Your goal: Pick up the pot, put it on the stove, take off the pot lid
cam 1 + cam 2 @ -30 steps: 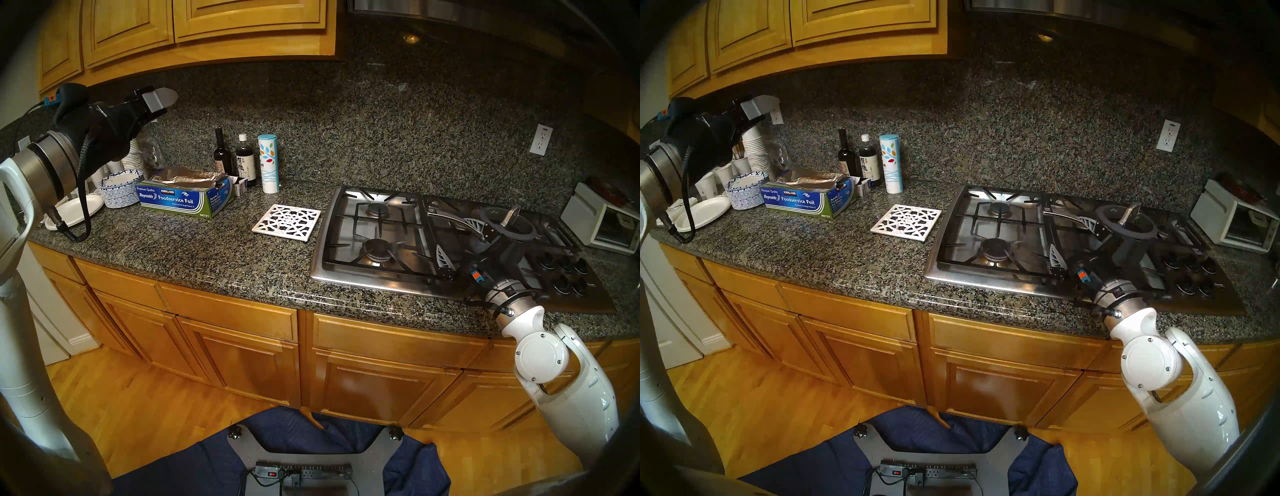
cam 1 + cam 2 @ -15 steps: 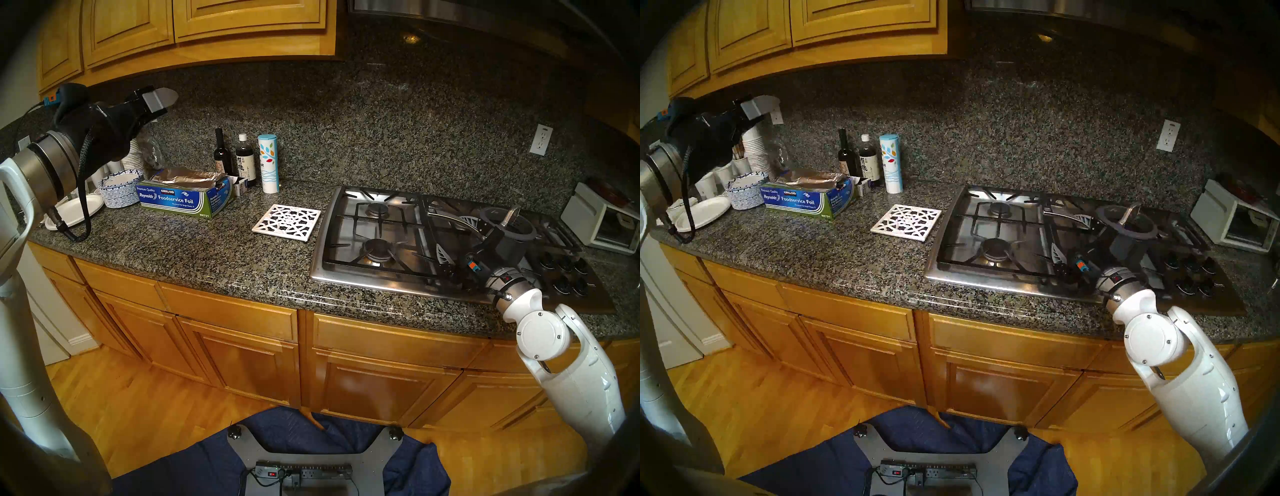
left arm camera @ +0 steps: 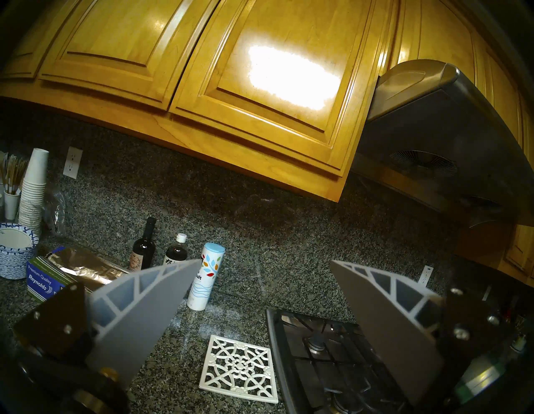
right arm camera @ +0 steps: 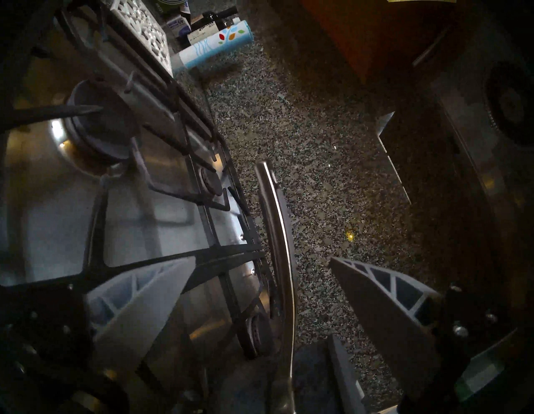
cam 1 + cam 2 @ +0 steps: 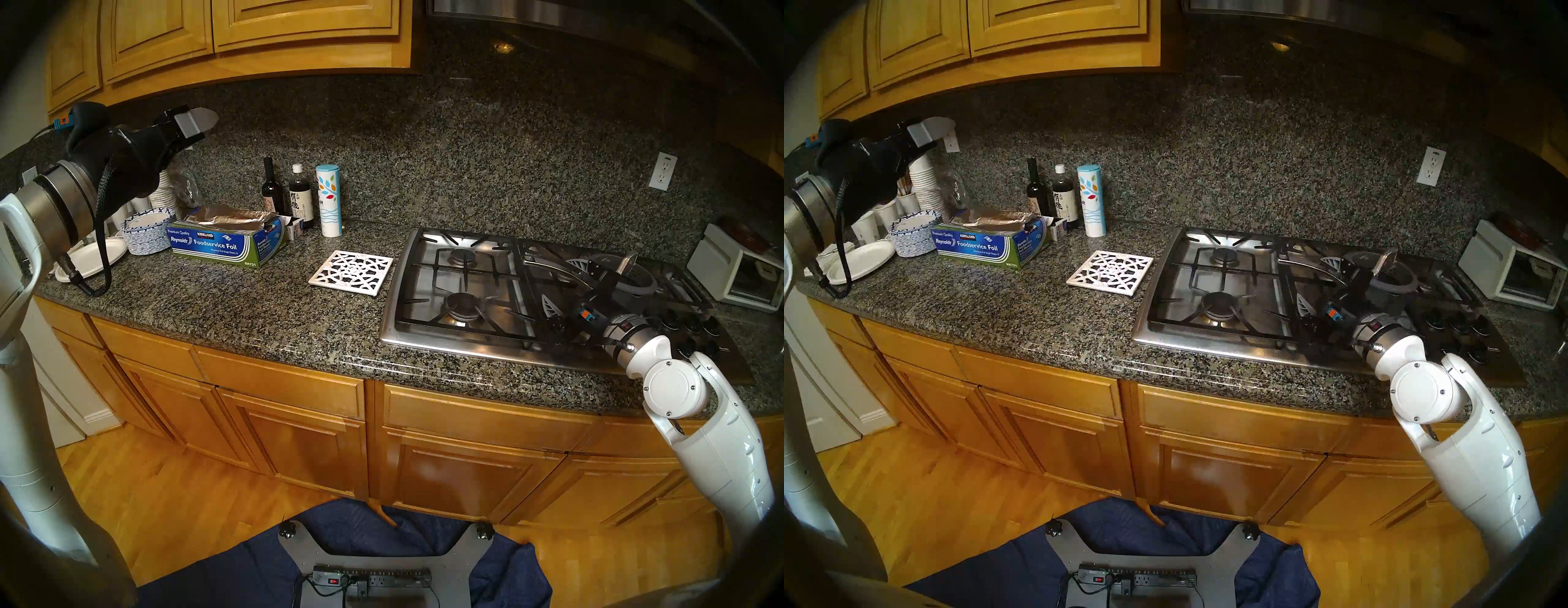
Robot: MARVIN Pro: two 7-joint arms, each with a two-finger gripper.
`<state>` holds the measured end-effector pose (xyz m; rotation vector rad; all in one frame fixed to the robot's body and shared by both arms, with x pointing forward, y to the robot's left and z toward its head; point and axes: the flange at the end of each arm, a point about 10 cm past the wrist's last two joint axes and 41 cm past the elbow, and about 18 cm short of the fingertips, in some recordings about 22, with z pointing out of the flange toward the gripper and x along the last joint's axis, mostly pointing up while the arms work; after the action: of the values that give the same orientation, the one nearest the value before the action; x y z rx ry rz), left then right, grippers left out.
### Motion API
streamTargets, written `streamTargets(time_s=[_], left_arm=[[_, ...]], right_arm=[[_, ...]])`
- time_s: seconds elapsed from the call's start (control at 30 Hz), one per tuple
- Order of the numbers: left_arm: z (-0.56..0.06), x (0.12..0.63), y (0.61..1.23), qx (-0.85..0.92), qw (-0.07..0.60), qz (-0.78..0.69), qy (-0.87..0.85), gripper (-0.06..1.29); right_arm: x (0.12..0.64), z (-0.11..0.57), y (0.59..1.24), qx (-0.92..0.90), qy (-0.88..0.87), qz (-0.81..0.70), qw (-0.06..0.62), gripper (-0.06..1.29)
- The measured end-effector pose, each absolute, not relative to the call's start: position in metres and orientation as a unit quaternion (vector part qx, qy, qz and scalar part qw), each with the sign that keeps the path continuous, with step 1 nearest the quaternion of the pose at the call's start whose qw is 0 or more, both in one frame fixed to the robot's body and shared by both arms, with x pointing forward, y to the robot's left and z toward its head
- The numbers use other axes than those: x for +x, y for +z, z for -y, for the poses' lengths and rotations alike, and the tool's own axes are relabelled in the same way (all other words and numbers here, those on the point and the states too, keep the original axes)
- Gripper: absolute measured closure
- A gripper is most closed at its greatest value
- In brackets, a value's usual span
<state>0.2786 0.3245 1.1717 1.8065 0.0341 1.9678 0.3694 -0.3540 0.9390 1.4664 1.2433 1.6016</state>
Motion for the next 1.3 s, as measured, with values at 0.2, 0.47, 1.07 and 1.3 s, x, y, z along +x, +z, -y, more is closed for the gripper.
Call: streamTargets(time_s=[0.2,0.47,1.07,1.3], left_arm=[[-0.324,0.279,1.172,0.658,0.233,-0.012,0.716,0.0],[-0.324,0.279,1.172,0.658,0.233,-0.012,0.716,0.0],[-0.324,0.279,1.172,0.658,0.233,-0.012,0.716,0.0],[-0.324,0.279,1.172,0.658,0.233,-0.012,0.716,0.0]], right_arm=[[0.378,0.357,0.943,0.55,0.605,-0.477,0.322,0.01],[0.388,0.361,0.936,0.565,0.561,-0.5,0.34,0.01],[0.4,0.354,0.939,0.58,0.526,-0.519,0.342,0.01],[0.402,0.353,0.942,0.583,0.521,-0.522,0.34,0.01]])
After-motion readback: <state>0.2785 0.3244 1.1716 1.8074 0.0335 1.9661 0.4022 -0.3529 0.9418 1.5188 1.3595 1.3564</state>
